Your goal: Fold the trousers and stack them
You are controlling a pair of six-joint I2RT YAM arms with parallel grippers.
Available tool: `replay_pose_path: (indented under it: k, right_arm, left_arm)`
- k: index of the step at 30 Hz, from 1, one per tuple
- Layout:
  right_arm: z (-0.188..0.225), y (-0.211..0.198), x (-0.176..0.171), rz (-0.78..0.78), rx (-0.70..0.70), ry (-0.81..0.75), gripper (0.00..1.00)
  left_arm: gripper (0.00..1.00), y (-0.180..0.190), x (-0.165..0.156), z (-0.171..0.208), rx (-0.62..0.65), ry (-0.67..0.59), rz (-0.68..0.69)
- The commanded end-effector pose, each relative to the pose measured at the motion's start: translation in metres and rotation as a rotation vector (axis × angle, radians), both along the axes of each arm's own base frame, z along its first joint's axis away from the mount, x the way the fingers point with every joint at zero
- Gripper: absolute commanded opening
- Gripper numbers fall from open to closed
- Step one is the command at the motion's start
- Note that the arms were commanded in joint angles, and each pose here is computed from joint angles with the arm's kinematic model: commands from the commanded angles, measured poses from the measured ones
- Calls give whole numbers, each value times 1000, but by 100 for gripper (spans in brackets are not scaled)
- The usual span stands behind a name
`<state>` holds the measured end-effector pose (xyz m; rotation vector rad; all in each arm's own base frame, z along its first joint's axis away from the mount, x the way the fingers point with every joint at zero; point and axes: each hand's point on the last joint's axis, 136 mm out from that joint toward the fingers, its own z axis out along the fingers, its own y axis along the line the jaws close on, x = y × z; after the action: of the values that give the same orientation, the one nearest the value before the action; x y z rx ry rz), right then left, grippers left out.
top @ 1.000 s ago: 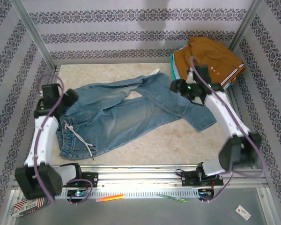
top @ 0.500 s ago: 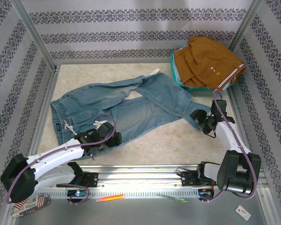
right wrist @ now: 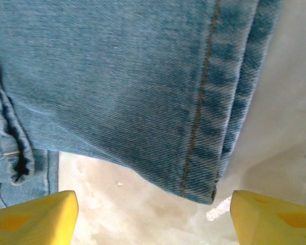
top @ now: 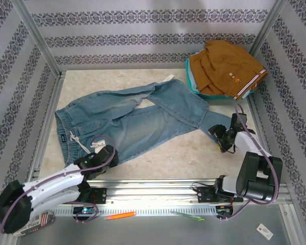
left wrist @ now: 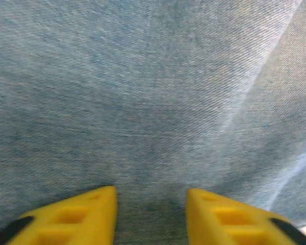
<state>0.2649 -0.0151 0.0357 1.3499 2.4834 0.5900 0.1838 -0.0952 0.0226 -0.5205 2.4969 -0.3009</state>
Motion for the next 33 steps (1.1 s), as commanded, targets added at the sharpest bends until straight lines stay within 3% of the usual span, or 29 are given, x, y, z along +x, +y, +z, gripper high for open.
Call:
replay_pose_path:
  k: [1,3,8,10,15,19,20,21,22,25,30,33]
  right_arm:
    - [-11,0,-6,-27,44,31,72]
    - [-14,-2,-2,-37,56,25,60]
    - [-11,-12,14,-45,45,-15,12]
    - [-5,-11,19,-37,62,-45,0]
    - [33,0,22,-14,82,-173,0]
    - [92,9,18,24,53,-312,0]
    - [108,10,16,30,31,-344,0]
    - [120,10,14,35,12,-369,0]
    - [133,11,13,41,-1,-394,0]
    - [161,17,11,64,-8,-449,0]
    - [187,20,14,71,-11,-496,0]
    - [199,20,16,76,-18,-517,0]
  left_arm:
    - [19,24,-7,-8,16,11,82]
    - [0,30,-7,-6,-2,12,106]
    - [0,32,0,3,-56,12,123]
    - [0,31,3,10,-57,0,119]
    - [0,30,15,41,-36,-55,100]
    - [0,21,33,76,11,-103,13]
    - [3,12,38,80,27,-93,-27]
    - [25,2,43,82,56,-79,-64]
    - [39,-12,48,83,106,-70,-114]
    - [59,-64,60,79,232,-49,-267]
    - [80,-144,72,62,279,-56,-457]
    - [84,-167,78,40,312,-10,-517]
